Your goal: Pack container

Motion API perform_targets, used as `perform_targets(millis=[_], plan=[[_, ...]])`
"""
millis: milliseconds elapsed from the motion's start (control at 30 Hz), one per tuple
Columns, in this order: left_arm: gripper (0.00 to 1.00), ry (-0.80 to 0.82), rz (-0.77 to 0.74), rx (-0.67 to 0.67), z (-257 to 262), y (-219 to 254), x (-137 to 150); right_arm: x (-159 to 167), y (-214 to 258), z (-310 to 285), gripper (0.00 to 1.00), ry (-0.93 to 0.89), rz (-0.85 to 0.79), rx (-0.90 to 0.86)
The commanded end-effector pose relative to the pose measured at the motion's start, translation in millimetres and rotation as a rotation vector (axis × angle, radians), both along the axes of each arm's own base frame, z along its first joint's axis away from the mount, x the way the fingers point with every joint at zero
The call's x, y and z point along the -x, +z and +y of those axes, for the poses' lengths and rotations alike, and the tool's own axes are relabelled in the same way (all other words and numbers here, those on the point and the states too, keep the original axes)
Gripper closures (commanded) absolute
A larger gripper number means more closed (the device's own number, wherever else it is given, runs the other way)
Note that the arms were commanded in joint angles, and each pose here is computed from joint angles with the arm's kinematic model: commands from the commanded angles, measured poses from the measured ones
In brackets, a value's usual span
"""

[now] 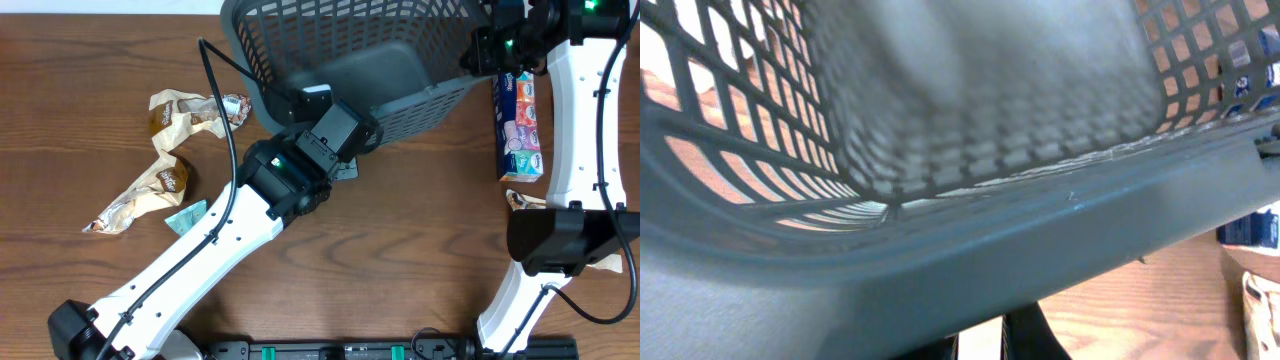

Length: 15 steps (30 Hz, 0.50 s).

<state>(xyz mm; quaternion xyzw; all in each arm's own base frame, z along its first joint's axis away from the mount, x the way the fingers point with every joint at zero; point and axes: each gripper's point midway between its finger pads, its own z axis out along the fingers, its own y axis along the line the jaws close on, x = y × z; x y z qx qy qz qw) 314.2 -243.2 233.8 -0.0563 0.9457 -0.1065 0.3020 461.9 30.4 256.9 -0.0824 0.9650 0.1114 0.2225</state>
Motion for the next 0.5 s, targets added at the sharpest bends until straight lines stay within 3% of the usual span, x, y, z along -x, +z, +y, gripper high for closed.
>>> perform_targets(millis=[0,467], plan=[[0.94,0.027,-0.052,-0.047,13,9,-9,3,-2,6,0.98,0.031,0.011,0.018],[0.94,0.086,-0.075,-0.091,44,11,-31,18,-8,11,0.99,0.043,0.074,0.016]])
